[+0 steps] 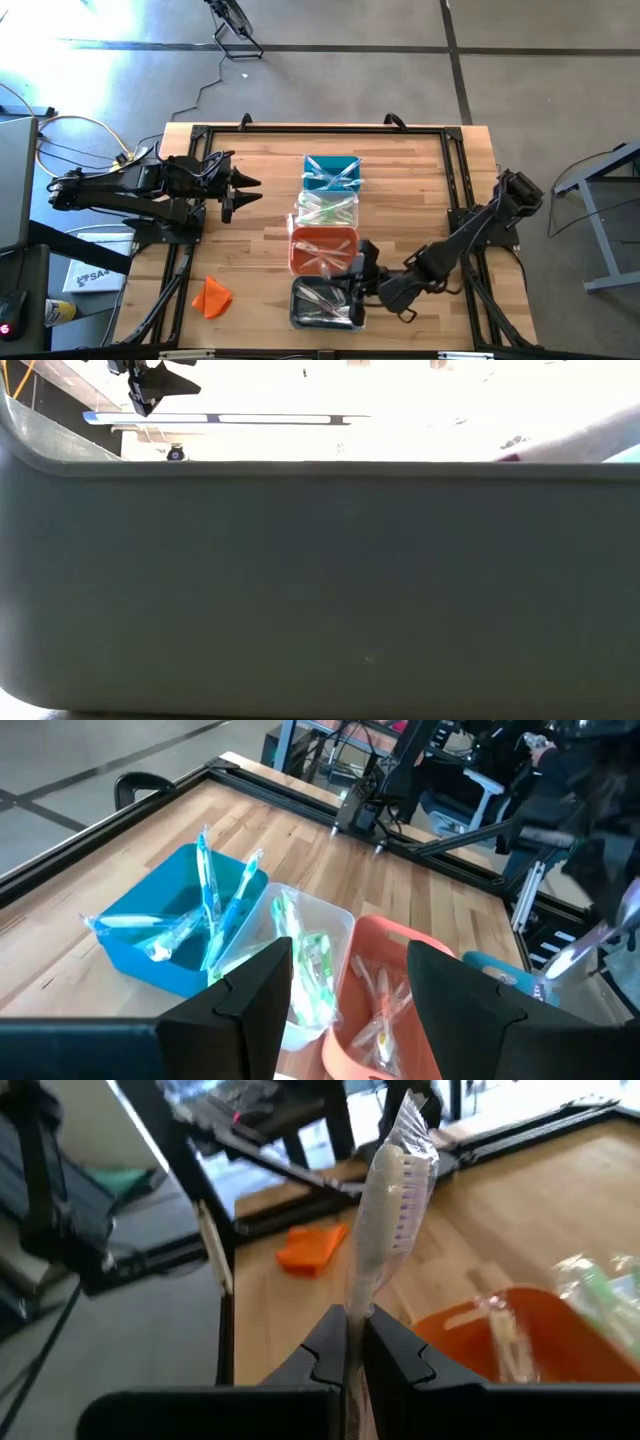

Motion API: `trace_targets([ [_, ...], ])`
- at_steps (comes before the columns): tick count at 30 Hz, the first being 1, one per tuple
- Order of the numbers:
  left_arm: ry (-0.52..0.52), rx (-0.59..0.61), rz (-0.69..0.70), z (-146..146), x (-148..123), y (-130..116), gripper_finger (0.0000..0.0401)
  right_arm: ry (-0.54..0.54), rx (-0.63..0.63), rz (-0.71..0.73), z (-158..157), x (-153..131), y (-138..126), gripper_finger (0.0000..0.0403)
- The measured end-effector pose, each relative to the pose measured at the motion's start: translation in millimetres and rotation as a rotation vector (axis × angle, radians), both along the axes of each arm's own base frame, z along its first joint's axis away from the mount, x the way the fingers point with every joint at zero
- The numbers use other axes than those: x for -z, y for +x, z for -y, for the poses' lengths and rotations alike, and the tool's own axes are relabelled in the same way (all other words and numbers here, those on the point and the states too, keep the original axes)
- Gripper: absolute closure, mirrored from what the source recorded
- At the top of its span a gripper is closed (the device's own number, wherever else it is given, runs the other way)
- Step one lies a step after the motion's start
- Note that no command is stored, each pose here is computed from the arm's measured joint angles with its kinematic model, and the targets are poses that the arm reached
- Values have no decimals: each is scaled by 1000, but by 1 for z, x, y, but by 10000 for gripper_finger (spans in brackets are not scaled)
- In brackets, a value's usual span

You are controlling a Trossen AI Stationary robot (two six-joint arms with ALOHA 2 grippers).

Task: Pick & Place Toothbrushes
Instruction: Put the violet toothbrush into the green bin, then put the blue toothbrush into the blue bin

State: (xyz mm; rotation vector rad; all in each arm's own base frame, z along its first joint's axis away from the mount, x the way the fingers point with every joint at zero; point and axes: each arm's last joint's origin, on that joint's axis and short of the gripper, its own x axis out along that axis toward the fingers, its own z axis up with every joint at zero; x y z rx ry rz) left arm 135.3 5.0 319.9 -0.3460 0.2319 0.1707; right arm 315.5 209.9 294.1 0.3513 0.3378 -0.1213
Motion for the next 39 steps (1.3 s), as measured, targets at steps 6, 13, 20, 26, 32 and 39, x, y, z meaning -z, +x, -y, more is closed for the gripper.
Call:
trace_targets([
  [6, 0, 0, 0, 0, 0, 0, 206, -99, -83, -82, -5, 26, 12, 392],
  [13, -2, 0, -4, 0, 0, 0, 206, -196, -172, -161, -2, 51, 27, 392],
  [20, -10, -1, -35, 0, 3, -1, 206, -273, -293, -238, 4, 69, 36, 392],
  [26, -27, -6, -48, 0, 4, -1, 206, -270, -335, -303, 8, 79, 38, 391],
  [32, -36, -8, -48, 0, 5, -1, 206, -209, -337, -283, 10, 77, 41, 355],
  [39, -31, -7, -48, 0, 5, -1, 206, -215, -346, -275, 8, 76, 40, 288],
])
